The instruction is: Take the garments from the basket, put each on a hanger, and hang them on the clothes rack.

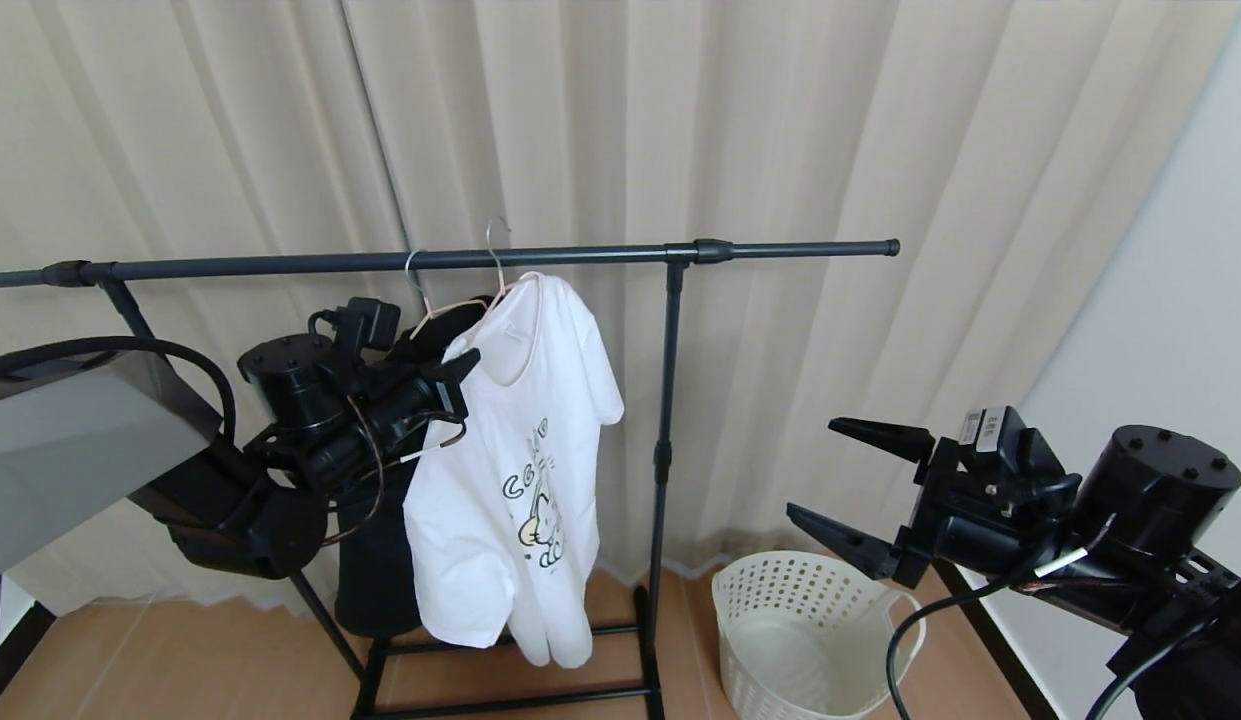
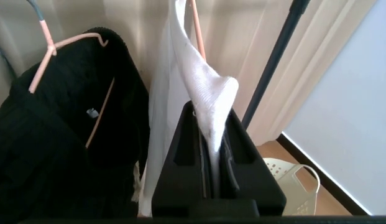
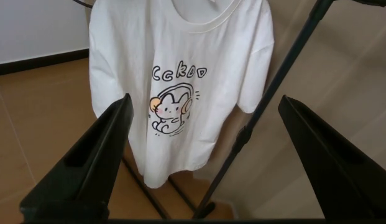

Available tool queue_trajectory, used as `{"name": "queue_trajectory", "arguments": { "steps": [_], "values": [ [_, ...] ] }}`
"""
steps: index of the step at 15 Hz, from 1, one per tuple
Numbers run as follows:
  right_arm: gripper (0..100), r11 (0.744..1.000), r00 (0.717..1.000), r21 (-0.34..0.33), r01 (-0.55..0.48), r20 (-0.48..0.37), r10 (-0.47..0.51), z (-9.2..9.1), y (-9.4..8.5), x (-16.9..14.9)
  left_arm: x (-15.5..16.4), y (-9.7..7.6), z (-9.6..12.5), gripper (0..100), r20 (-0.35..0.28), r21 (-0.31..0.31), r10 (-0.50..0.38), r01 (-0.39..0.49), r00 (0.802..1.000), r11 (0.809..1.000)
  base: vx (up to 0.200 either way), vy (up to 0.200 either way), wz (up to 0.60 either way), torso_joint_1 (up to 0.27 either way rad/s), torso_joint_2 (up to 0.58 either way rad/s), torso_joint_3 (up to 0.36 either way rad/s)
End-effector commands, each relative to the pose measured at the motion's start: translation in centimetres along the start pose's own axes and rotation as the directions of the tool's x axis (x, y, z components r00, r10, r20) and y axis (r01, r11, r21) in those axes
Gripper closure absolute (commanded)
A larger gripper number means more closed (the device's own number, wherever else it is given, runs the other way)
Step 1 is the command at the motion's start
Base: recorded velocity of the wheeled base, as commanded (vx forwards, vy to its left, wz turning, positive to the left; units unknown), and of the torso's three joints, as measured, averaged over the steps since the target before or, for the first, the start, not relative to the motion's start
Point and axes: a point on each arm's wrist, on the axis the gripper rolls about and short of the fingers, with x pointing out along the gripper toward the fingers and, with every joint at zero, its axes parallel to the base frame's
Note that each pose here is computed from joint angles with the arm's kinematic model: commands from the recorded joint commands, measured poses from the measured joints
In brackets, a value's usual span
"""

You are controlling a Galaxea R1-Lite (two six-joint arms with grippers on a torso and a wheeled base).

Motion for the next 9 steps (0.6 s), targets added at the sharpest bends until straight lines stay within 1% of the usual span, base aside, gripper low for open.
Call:
{"name": "queue_trajectory", "arguments": {
  "steps": [1, 3, 5, 9],
  "values": [
    [0, 1.0, 1.0, -0.001, -0.001, 0.0, 0.001, 0.0, 0.0, 0.0, 0.8, 0.5, -1.0, 100, -0.009, -0.006, 0.004, -0.004, 1.0, 1.0, 0.0, 0.0, 0.0, 0.0, 0.0, 0.0],
    [0, 1.0, 1.0, 0.002, -0.002, -0.003, 0.002, -0.2, 0.0, 0.1, 1.3, 0.7, -1.5, 100, -0.009, -0.006, 0.015, -0.015, 1.0, 1.0, 0.0, 0.0, 0.0, 0.0, 0.0, 0.0],
    [0, 1.0, 1.0, 0.006, -0.003, -0.008, 0.003, -0.3, 0.0, 0.2, 2.0, 0.9, -2.2, 100, -0.009, -0.007, 0.047, -0.047, 0.999, 0.999, 0.0, 0.0, 0.0, 0.0, 0.0, 0.0],
    [0, 1.0, 1.0, 0.005, -0.003, -0.007, 0.003, -0.3, 0.0, 0.2, 2.0, 0.9, -2.4, 100, -0.015, -0.009, 0.048, -0.048, 0.999, 0.999, 0.0, 0.0, 0.0, 0.0, 0.0, 0.0]
  ]
}}
